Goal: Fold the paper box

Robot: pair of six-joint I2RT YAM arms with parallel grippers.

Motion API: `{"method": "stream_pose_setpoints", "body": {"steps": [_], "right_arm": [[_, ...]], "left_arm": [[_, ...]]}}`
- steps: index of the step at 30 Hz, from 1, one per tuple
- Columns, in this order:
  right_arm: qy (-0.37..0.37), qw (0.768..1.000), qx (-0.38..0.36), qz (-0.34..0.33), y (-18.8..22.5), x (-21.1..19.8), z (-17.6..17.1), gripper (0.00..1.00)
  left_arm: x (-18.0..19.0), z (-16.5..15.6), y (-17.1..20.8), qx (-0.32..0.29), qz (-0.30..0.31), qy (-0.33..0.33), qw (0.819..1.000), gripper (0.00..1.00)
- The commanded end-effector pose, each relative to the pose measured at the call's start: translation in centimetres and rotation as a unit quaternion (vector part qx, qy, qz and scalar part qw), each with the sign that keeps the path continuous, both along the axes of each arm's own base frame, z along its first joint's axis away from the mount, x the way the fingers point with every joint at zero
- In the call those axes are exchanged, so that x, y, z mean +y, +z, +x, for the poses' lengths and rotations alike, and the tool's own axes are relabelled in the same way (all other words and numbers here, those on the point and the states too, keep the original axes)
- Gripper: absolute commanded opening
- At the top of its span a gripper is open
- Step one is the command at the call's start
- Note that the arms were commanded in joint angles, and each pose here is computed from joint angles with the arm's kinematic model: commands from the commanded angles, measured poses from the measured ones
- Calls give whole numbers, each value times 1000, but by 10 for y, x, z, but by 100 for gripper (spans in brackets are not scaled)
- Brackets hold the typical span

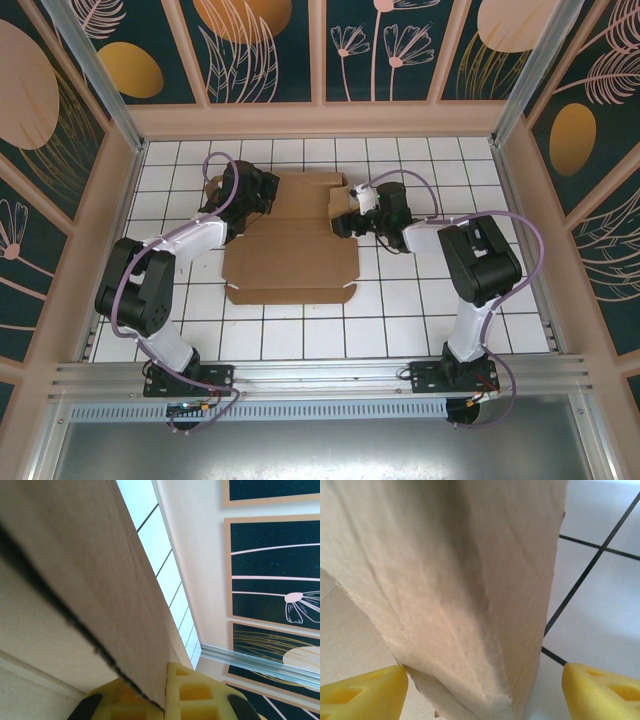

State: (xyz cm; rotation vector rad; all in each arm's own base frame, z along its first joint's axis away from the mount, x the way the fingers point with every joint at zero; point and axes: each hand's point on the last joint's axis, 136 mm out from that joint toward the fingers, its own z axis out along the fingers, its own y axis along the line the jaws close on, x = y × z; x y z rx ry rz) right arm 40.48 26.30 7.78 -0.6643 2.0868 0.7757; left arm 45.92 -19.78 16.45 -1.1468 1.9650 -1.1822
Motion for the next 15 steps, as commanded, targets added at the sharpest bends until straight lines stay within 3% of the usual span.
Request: {"method": "stream_pose_setpoints", "body": {"steps": [1,4,8,15], "right_arm": [[12,999,-30,-21,8,8,9,80],[-29,997,-41,-55,3,4,24,75],[-109,988,-29,-101,-8,-7,50,62],[-173,966,-63,-183,-15,-25,55,49]], "left_arm": [[2,-10,-14,22,19,-13,999,0],[2,-10,-14,20,19,-13,1000,0],[1,-10,-14,21,17,-13,1000,0],[3,-10,-12,19,21,-10,1000,0]]}}
